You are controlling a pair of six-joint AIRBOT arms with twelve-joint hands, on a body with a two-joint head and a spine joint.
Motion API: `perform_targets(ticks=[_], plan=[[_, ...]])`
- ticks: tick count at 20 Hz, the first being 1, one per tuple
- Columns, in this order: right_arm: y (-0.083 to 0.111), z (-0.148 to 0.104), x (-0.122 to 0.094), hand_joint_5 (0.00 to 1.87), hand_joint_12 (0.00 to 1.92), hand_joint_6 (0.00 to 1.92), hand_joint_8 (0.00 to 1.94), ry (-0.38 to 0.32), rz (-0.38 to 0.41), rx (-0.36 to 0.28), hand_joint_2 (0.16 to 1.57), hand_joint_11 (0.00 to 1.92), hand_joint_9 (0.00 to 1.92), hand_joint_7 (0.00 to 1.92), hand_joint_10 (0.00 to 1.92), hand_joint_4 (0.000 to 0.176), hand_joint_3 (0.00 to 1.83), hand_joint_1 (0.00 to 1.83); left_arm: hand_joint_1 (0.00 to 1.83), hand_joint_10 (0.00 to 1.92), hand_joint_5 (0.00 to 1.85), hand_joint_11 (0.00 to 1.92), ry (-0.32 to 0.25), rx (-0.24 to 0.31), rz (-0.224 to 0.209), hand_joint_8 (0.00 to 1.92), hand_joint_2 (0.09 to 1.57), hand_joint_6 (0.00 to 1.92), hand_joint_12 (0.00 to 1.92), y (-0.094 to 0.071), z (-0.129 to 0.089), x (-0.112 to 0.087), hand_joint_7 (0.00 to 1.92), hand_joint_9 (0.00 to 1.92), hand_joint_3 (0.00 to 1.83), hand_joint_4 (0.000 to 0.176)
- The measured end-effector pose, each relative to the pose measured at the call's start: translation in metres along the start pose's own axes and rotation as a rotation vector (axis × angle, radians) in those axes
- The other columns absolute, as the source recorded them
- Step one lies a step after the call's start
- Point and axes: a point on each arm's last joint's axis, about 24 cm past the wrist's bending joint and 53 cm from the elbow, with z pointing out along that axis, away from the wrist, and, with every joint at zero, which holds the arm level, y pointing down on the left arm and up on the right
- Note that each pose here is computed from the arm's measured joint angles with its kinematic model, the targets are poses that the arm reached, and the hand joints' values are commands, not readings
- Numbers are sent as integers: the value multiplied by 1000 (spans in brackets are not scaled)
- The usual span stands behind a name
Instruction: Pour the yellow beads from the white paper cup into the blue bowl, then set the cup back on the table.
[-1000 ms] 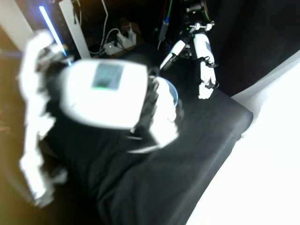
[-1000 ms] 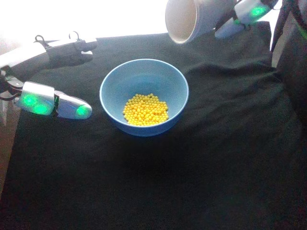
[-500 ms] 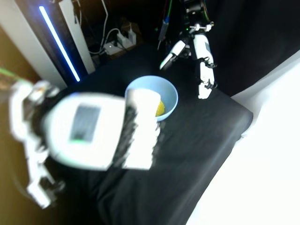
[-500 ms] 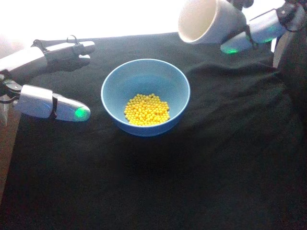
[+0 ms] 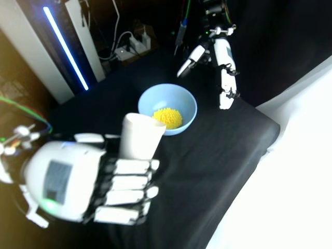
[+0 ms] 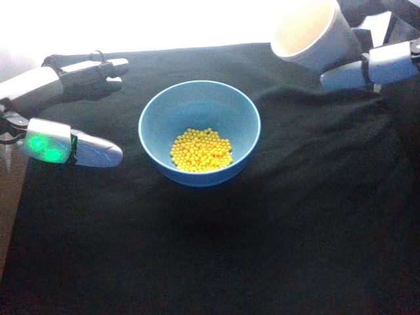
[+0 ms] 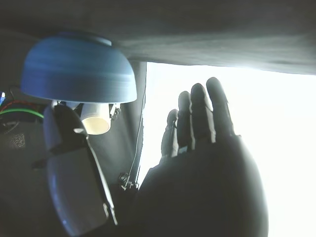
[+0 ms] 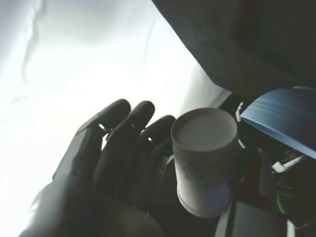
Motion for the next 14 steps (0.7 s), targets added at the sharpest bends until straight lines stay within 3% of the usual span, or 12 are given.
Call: perform_targets(ticks=[1, 2, 3, 4, 5, 7, 8, 10, 11, 12, 13, 14], plan=[[-6, -5, -4, 1110, 1301, 778, 957, -22, 21, 7, 1092, 602, 856, 989, 1146, 0, 0, 1354, 756, 5, 121, 48, 1, 0, 0, 0, 771, 0, 539, 0, 0, 0, 277, 270, 0, 54], [-12, -10, -7, 1048, 1194, 865, 930, -45, 44, 11, 1088, 752, 929, 993, 1121, 0, 2, 1377, 761, 6, 123, 51, 0, 2, 0, 1, 769, 1, 539, 0, 0, 0, 278, 272, 0, 44], [-16, -14, -11, 1120, 1240, 791, 929, -66, 58, 14, 1087, 644, 874, 1001, 1169, 0, 0, 1379, 749, 7, 121, 54, 0, 1, -1, 1, 765, 1, 537, 0, 0, 0, 278, 278, 0, 36], [-19, -17, -15, 1169, 1280, 729, 930, -88, 74, 11, 1086, 570, 839, 1003, 1183, 0, 0, 1379, 740, 4, 118, 47, 0, 1, -1, 0, 764, 0, 530, 0, 0, 0, 271, 274, 0, 43], [-22, -20, -18, 1172, 1317, 728, 959, -113, 97, 10, 1079, 464, 805, 971, 839, 0, 0, 1283, 723, 6, 117, 58, 0, -1, -2, 1, 758, 0, 530, 1, -1, 0, 272, 280, 0, 41], [-27, -25, -20, 1134, 1380, 820, 1034, -146, 123, 2, 1098, 102, 765, 895, 542, 0, 1, 1259, 703, 0, 114, 116, 2, -1, -3, 2, 743, 1, 383, 1, -1, 2, 278, 281, 0, 32], [-30, -27, -20, 1113, 1450, 827, 1051, -159, 137, 4, 1101, 194, 814, 907, 550, 0, 1, 1247, 697, 0, 114, 125, 2, -1, -3, 2, 741, 3, 367, 1, -1, 1, 277, 276, 0, 27], [-40, -33, -17, 1069, 1434, 970, 1028, -179, 162, 18, 1123, 7, 703, 862, 425, 0, 0, 1248, 689, 5, 115, 150, -1, -2, -5, 3, 741, 3, 369, 1, -1, 1, 280, 287, 0, 18], [-43, -35, -17, 1092, 1330, 869, 945, -186, 170, 25, 1090, 243, 913, 975, 389, 0, 3, 1243, 694, 1, 116, 144, 0, -2, -5, 1, 738, 2, 364, 2, -2, 1, 278, 281, 0, 23], [-43, -37, -18, 1092, 1330, 869, 945, -192, 173, 23, 1090, 243, 913, 975, 389, 0, 3, 1243, 694, 1, 116, 144, 1, -2, -5, 1, 738, 2, 364, 2, -2, 2, 278, 281, 0, 23], [-44, -38, -20, 1077, 1346, 945, 1011, -199, 178, 25, 1118, 60, 788, 870, 271, 0, 2, 1245, 689, 0, 112, 151, 2, -2, -6, 0, 736, 0, 365, 2, -2, 2, 267, 277, 0, 30], [-45, -38, -21, 1071, 1339, 971, 987, -207, 186, 28, 1116, 104, 869, 887, 207, 0, 2, 1249, 693, 0, 102, 139, 3, -4, -5, 0, 743, 0, 357, 3, -3, 3, 258, 270, 1, 28]])
